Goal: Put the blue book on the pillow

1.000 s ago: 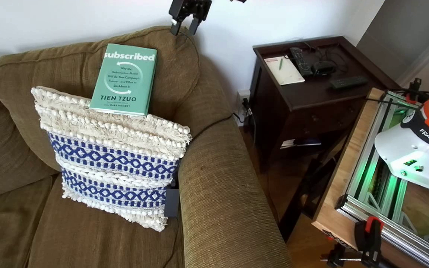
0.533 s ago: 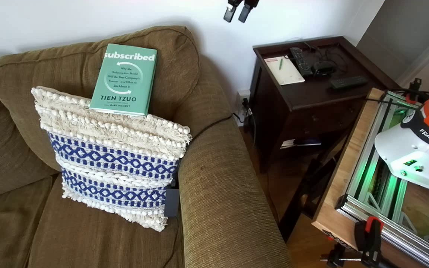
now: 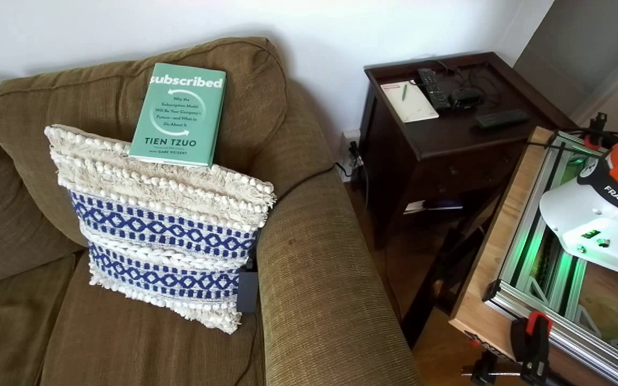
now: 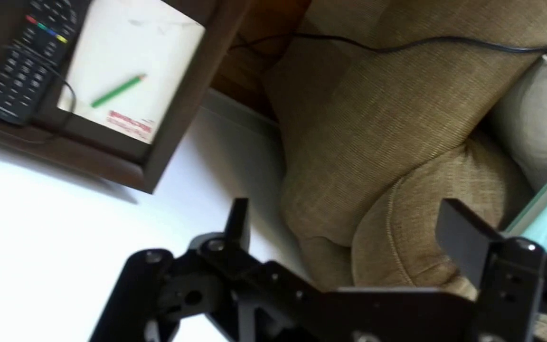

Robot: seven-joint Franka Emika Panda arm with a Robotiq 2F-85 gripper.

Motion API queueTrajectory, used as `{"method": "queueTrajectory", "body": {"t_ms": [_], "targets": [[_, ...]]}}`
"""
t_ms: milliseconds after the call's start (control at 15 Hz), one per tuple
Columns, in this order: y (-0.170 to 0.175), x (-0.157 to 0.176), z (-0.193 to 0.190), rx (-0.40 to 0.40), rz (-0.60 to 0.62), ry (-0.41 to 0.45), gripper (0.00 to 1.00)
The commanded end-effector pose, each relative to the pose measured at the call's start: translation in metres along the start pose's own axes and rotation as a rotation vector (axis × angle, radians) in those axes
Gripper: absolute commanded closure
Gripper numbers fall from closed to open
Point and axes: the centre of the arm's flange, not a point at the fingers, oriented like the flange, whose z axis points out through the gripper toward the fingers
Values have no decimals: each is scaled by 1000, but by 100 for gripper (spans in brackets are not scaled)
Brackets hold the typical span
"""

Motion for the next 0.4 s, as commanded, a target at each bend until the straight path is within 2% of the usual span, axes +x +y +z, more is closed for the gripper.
{"method": "queueTrajectory", "body": {"t_ms": [0,67,333], "targets": [[6,-13,-5,-3,28,-41,0],[9,-24,-10,9,44,-79,0],[8,-34,-17,20,57,-91,0]]}}
